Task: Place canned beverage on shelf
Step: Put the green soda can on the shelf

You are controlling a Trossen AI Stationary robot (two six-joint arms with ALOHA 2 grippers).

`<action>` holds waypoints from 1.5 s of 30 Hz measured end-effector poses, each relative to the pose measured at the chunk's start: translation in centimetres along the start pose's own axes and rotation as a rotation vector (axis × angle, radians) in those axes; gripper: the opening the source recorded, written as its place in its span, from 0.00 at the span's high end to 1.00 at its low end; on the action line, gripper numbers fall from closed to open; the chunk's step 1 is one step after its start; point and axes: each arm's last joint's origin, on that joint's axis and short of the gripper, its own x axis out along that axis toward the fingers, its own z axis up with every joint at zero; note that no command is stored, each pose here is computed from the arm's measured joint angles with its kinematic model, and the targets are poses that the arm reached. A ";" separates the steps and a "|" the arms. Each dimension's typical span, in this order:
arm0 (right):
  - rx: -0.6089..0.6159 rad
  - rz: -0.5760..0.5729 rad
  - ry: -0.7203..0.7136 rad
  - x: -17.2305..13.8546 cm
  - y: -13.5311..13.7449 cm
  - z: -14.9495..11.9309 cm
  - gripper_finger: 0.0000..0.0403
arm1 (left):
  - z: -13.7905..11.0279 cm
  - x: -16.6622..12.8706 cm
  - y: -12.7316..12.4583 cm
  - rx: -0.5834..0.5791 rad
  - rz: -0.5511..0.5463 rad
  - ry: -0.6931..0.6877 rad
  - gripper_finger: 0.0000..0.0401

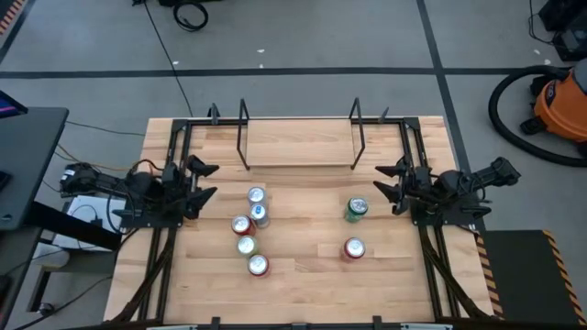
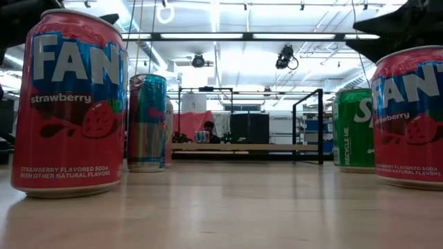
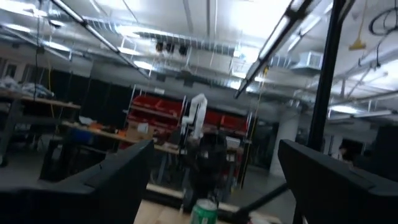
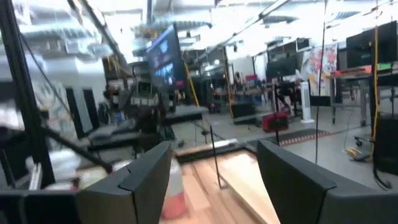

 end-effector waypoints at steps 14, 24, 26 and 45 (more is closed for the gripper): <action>-0.121 -0.060 0.169 2.7 0.8 1.1 0.41 | 0.3 5.3 -1.1 0.063 0.113 0.236 0.12; -0.209 -0.063 0.309 6.2 2.2 2.2 0.41 | 1.2 10.7 -3.1 0.096 0.126 0.387 0.12; -0.222 -0.070 0.334 7.0 2.5 2.6 0.41 | 1.5 11.6 -3.4 0.124 0.123 0.389 0.12; -0.160 -0.101 0.841 11.8 4.9 3.8 0.29 | 1.7 13.4 -3.8 0.122 0.135 0.388 0.12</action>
